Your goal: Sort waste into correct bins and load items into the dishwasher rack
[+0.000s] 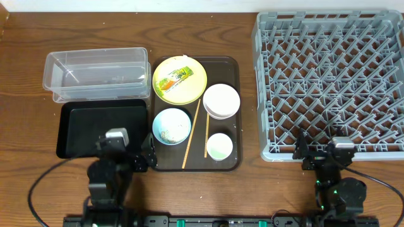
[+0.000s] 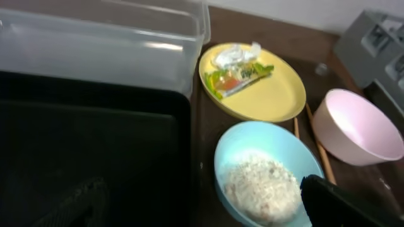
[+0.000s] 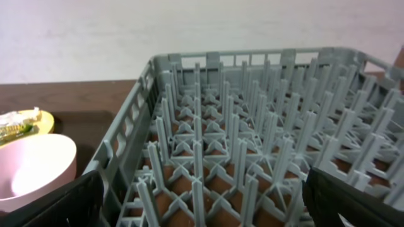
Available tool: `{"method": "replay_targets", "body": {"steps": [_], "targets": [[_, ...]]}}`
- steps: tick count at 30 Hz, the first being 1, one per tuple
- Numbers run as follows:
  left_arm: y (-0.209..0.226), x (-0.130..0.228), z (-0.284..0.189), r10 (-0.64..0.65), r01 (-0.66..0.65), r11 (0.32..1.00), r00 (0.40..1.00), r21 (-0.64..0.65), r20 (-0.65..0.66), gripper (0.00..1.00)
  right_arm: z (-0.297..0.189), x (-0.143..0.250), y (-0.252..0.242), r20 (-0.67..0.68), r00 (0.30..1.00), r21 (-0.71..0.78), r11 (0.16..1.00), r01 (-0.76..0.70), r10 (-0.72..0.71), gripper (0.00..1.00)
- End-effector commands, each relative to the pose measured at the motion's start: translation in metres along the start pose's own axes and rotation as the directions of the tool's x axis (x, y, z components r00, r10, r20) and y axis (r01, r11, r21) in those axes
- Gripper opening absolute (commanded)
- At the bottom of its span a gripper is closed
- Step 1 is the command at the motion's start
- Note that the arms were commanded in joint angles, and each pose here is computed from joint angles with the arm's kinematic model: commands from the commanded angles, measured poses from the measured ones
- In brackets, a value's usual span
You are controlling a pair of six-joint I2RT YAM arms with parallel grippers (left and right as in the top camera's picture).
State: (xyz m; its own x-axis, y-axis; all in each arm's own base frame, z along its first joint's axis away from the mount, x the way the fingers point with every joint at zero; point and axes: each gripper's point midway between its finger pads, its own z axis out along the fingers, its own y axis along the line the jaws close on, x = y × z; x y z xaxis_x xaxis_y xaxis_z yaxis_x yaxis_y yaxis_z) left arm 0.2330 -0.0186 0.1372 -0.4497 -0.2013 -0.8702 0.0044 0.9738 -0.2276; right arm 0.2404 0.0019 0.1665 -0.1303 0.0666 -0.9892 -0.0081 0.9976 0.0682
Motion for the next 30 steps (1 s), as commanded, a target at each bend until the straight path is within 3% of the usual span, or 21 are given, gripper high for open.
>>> {"method": "replay_targets", "body": {"steps": [1,10,17,22,25,30], "targets": [[-0.014,-0.032,-0.007,-0.019,0.020,0.999,0.999,0.031,-0.034,1.00,-0.005,-0.022,0.001,-0.009,1.000,0.008,1.000,-0.016,0.016,0.99],[-0.022,-0.075,0.014,-0.057,0.051,0.998,0.951,-0.030,-0.305,1.00,0.008,-0.041,0.002,-0.228,0.973,0.027,1.000,-0.015,0.021,0.99],[-0.021,-0.073,0.017,-0.117,0.060,0.991,0.805,-0.116,-0.582,1.00,0.028,-0.041,0.000,-0.498,0.867,0.060,0.998,-0.004,0.033,0.99],[-0.017,-0.056,0.020,-0.140,0.059,0.988,0.739,-0.143,-0.659,1.00,0.046,-0.032,-0.001,-0.584,0.811,0.064,0.998,-0.002,0.039,0.99],[-0.017,-0.060,0.025,-0.136,0.059,0.989,0.751,-0.138,-0.647,1.00,0.051,-0.019,-0.001,-0.622,0.782,0.066,0.998,-0.001,0.042,0.99],[-0.030,-0.091,0.047,-0.067,0.047,0.998,0.842,-0.050,-0.536,1.00,0.052,-0.014,0.001,-0.639,0.768,0.054,0.999,-0.011,0.043,0.99]]}}
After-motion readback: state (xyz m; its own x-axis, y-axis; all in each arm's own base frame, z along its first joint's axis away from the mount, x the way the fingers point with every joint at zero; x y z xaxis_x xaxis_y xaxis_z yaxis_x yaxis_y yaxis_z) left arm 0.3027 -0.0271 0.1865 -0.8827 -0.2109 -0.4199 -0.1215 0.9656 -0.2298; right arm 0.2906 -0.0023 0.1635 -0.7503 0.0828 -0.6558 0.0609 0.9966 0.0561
